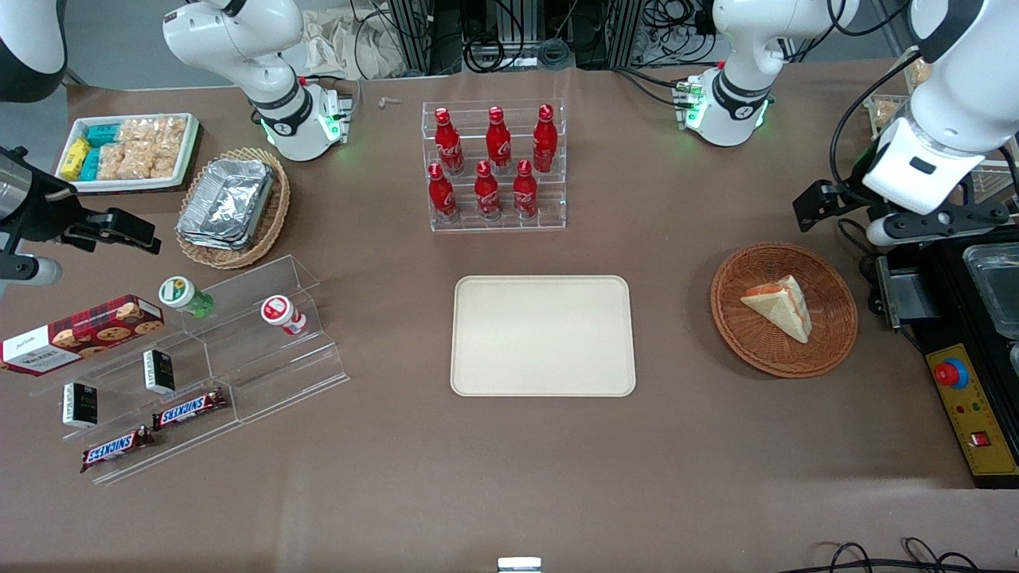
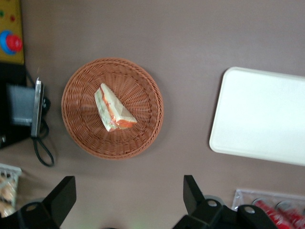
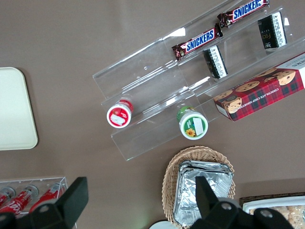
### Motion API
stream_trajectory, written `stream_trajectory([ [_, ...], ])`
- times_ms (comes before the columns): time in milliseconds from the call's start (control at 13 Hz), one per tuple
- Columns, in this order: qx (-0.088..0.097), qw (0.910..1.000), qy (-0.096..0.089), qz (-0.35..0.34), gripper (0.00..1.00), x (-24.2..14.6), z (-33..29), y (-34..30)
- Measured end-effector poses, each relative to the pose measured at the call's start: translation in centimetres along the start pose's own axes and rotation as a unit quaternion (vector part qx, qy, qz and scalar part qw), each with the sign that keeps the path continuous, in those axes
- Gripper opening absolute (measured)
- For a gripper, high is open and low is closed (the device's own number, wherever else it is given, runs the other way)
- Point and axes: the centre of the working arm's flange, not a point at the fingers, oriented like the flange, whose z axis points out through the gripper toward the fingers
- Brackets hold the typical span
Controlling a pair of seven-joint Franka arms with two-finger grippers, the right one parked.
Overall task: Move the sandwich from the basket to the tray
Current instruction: 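Move the left gripper over the wicker basket holding the sandwich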
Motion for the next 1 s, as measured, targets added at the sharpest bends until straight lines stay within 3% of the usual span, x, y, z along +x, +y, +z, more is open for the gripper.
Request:
stream_trajectory([
  [538, 0.027, 0.9945, -0.037, -0.094, 1.00, 0.1, 3.8, -2.2],
  [692, 0.041, 0.9913, -0.040, -0.119, 1.00, 0.3, 5.6, -3.2],
  [1000, 0.038, 0.9852, -0.039, -0.162, 1.00, 0.9, 10.3, -5.6],
])
